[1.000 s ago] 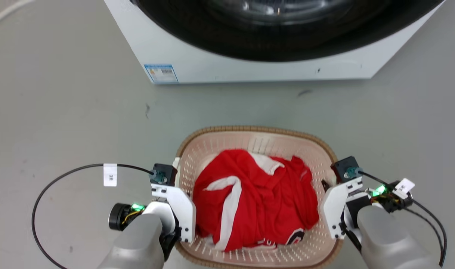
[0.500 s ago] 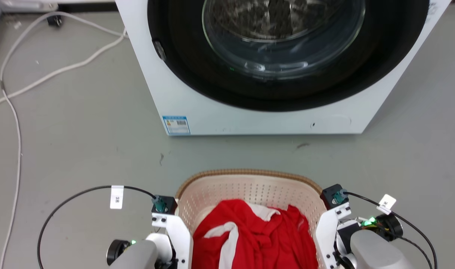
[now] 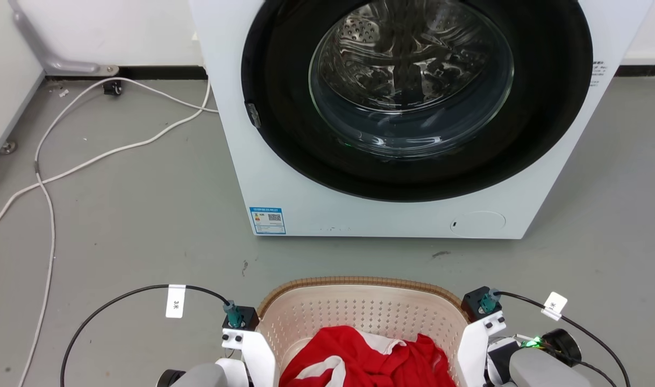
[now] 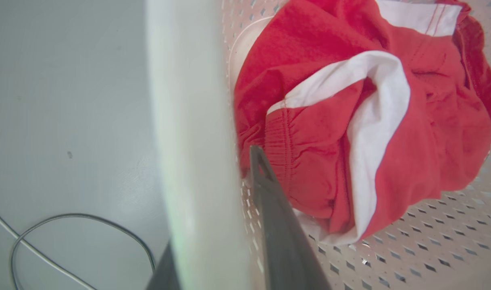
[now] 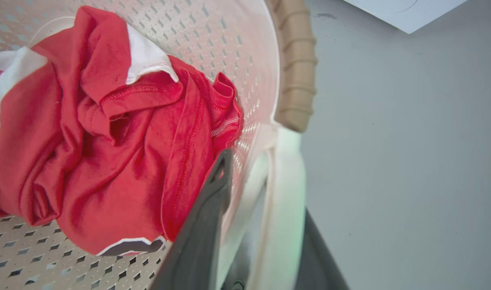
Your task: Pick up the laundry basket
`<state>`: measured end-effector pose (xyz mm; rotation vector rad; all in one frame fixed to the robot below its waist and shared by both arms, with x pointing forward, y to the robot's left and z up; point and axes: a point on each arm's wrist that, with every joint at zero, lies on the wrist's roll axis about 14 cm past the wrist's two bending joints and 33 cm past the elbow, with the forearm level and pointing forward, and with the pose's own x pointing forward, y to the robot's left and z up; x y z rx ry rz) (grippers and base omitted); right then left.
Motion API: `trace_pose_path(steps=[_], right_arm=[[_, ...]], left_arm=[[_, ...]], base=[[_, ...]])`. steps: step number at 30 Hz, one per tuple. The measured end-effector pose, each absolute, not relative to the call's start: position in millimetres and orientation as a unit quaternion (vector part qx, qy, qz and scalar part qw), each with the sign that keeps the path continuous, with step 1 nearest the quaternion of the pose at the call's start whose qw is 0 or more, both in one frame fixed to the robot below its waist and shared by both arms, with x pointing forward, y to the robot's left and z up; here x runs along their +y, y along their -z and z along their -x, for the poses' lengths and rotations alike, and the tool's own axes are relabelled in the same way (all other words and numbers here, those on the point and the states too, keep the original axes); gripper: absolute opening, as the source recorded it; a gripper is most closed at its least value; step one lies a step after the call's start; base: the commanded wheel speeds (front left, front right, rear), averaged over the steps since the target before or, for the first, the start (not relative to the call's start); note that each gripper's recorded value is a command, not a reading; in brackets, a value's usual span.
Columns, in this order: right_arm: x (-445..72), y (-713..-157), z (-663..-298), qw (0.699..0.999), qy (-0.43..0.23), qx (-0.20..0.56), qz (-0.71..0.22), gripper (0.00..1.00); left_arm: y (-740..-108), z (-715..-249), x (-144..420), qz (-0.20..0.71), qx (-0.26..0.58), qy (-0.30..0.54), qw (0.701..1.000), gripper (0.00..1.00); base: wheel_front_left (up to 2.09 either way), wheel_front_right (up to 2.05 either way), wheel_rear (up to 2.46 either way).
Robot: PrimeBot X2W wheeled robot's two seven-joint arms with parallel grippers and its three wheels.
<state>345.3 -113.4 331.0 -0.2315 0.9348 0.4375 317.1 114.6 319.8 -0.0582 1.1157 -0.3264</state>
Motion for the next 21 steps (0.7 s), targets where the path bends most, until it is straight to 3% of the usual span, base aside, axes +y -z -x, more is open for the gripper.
trace_pose_path(steps=[21], right_arm=[[-114.8, -334.4, -336.8, 0.861, -0.217, 0.446, 0.109, 0.00]], left_arm=[[-323.4, -311.1, 116.5, 0.026, 0.522, 0.155, 0.838, 0.00]], base=[[0.00, 0.00, 0.00]])
